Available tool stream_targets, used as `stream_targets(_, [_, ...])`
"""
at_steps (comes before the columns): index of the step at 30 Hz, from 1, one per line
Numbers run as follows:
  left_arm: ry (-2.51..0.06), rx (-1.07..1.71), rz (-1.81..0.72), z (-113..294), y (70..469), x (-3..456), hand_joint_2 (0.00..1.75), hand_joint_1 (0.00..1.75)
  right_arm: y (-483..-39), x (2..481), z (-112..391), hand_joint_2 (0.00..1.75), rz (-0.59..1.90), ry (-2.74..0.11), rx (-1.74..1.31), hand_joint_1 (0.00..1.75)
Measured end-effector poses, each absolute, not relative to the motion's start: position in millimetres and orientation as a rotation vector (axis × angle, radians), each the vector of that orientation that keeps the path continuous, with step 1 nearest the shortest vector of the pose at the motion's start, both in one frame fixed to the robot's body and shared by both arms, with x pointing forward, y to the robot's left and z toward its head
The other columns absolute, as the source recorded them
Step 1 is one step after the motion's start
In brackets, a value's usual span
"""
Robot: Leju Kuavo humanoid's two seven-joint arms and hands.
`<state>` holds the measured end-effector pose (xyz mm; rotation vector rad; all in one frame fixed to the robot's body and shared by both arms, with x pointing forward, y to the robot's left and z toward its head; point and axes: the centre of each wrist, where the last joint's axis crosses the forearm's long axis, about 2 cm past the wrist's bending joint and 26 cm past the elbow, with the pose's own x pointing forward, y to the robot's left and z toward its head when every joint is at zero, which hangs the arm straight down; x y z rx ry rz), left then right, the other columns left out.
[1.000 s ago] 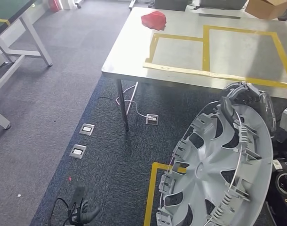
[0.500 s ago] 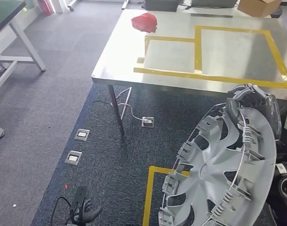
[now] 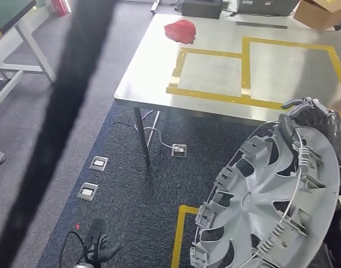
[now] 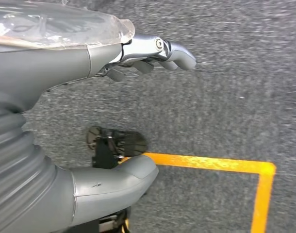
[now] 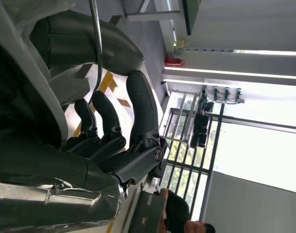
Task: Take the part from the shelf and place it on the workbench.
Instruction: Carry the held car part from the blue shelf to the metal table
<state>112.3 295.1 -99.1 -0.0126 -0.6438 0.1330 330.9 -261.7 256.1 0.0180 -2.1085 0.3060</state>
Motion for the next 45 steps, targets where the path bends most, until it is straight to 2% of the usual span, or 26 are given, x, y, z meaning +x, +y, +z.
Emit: stream_targets(45, [-0.641,-0.005,0.144,-99.4,298.0,111.1,1.75,0.00,-269.9,326.8,258.2,1.75,0.305,-2.141,0.008,1.75])
